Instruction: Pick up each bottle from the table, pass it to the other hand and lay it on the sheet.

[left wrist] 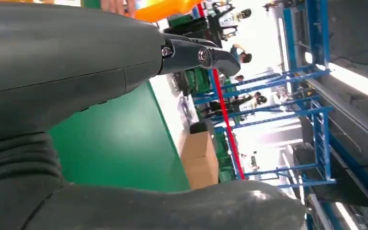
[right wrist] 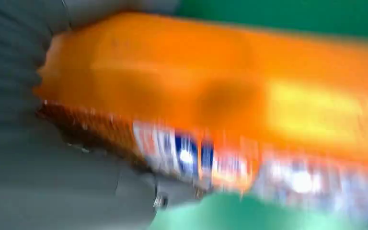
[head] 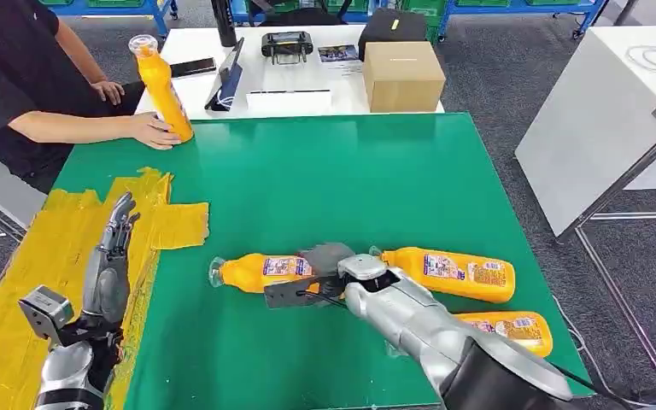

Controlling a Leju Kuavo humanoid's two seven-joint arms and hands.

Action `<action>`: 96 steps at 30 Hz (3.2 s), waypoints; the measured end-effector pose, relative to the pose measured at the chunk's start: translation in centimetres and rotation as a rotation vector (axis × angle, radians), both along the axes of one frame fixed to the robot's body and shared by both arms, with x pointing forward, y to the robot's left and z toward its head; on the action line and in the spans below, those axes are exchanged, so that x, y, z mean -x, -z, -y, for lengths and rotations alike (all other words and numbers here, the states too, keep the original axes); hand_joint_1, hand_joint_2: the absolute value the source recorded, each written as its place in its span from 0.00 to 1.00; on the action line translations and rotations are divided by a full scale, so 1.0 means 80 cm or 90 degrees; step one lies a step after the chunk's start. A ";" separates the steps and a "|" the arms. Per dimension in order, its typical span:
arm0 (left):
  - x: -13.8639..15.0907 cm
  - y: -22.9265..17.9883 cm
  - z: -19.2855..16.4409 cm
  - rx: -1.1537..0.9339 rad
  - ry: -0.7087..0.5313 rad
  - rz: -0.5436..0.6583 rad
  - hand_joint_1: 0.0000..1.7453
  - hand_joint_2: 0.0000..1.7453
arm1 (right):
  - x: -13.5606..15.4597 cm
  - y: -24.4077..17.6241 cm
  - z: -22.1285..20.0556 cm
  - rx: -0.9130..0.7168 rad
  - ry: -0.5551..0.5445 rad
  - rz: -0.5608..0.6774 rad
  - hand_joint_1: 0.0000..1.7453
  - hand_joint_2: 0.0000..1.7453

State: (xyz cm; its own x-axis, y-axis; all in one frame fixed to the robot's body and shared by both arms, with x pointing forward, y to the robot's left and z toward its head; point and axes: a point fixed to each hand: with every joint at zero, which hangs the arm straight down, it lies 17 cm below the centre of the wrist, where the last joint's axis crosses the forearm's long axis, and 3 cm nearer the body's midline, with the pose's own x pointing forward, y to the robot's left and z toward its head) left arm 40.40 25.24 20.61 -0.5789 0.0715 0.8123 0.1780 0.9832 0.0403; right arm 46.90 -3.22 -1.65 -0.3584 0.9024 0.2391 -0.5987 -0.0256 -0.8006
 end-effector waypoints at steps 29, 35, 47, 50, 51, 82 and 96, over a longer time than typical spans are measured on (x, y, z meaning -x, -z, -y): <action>0.040 0.031 -0.029 0.233 0.043 -0.150 0.00 1.00 | 0.061 -0.254 -0.031 -0.721 0.149 0.193 1.00 1.00; 0.053 0.021 0.004 0.279 0.111 -0.155 0.00 1.00 | 0.078 -0.258 -0.059 -0.706 0.107 0.179 1.00 1.00; 0.065 -0.005 0.038 0.306 0.173 -0.130 0.00 1.00 | 0.094 -0.251 -0.085 -0.684 0.072 0.152 1.00 1.00; 0.068 -0.010 0.050 0.311 0.193 -0.131 0.00 1.00 | 0.104 -0.234 -0.102 -0.644 0.049 0.139 1.00 1.00; 0.069 -0.011 0.053 0.312 0.197 -0.131 0.00 1.00 | 0.110 -0.225 -0.112 -0.625 0.035 0.133 1.00 1.00; 0.084 -0.001 0.063 0.319 0.187 -0.147 1.00 1.00 | 0.196 -0.139 -0.209 -0.498 -0.107 0.046 1.00 1.00; 0.085 -0.005 0.064 0.299 0.183 -0.136 1.00 1.00 | 0.184 -0.143 -0.201 -0.482 -0.085 0.084 0.02 1.00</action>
State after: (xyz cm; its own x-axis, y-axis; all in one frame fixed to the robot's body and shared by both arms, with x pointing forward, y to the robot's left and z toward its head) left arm 33.64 20.13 21.03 -0.3099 0.5821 0.7517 0.3967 0.7977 -0.4542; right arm 32.20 12.86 9.75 -0.5205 0.4579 0.7207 -0.5274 0.4914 -0.6931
